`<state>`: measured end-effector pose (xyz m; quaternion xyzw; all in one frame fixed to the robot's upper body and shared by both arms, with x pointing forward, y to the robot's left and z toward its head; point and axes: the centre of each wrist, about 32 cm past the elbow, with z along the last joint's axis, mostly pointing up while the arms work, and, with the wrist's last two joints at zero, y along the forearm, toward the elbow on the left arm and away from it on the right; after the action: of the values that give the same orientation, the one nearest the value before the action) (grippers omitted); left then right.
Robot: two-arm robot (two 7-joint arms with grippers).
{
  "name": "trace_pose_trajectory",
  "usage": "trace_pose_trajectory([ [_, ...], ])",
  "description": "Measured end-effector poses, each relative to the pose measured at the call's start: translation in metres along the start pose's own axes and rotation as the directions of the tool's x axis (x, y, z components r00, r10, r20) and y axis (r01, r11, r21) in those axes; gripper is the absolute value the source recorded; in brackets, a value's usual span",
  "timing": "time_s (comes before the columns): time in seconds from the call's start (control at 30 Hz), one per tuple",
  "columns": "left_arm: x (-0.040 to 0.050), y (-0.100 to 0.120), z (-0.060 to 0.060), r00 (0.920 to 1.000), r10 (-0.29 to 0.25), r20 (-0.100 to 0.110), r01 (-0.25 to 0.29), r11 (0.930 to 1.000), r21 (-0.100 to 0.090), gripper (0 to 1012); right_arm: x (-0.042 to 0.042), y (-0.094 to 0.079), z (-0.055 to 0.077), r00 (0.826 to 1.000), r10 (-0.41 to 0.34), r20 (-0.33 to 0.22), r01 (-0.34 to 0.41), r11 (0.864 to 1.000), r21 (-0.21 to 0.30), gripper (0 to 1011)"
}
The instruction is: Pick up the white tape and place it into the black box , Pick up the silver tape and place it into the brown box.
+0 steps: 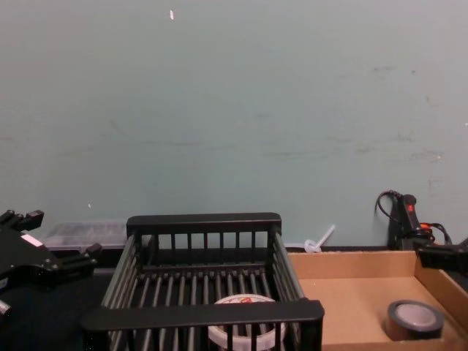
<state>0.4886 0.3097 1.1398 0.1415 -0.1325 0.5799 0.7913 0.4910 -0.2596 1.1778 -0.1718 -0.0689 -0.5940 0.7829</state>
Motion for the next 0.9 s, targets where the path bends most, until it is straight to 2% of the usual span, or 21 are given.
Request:
trace_pose_trajectory([
  [0.2, 0.0000, 0.000, 0.000, 1.0000, 0.000, 0.000, 0.000, 1.0000, 0.000, 1001, -0.0097, -0.001, -0.017, 0.994, -0.079, 0.071, 0.077, 0.996, 0.035, 1002],
  [0.3, 0.0000, 0.000, 0.000, 1.0000, 0.000, 0.000, 0.000, 1.0000, 0.000, 1001, -0.0150, -0.001, -0.031, 0.987, -0.116, 0.113, 0.112, 0.993, 0.046, 1002],
  [0.4, 0.0000, 0.000, 0.000, 1.0000, 0.000, 0.000, 0.000, 1.0000, 0.000, 1001, -0.0167, 0.000, -0.038, 0.984, -0.130, 0.124, 0.125, 0.991, 0.043, 1002],
  [0.9, 0.0000, 0.000, 0.000, 1.0000, 0.000, 0.000, 0.000, 1.0000, 0.000, 1001, -0.0177, 0.000, -0.042, 0.983, -0.136, 0.126, 0.132, 0.990, 0.039, 1002],
])
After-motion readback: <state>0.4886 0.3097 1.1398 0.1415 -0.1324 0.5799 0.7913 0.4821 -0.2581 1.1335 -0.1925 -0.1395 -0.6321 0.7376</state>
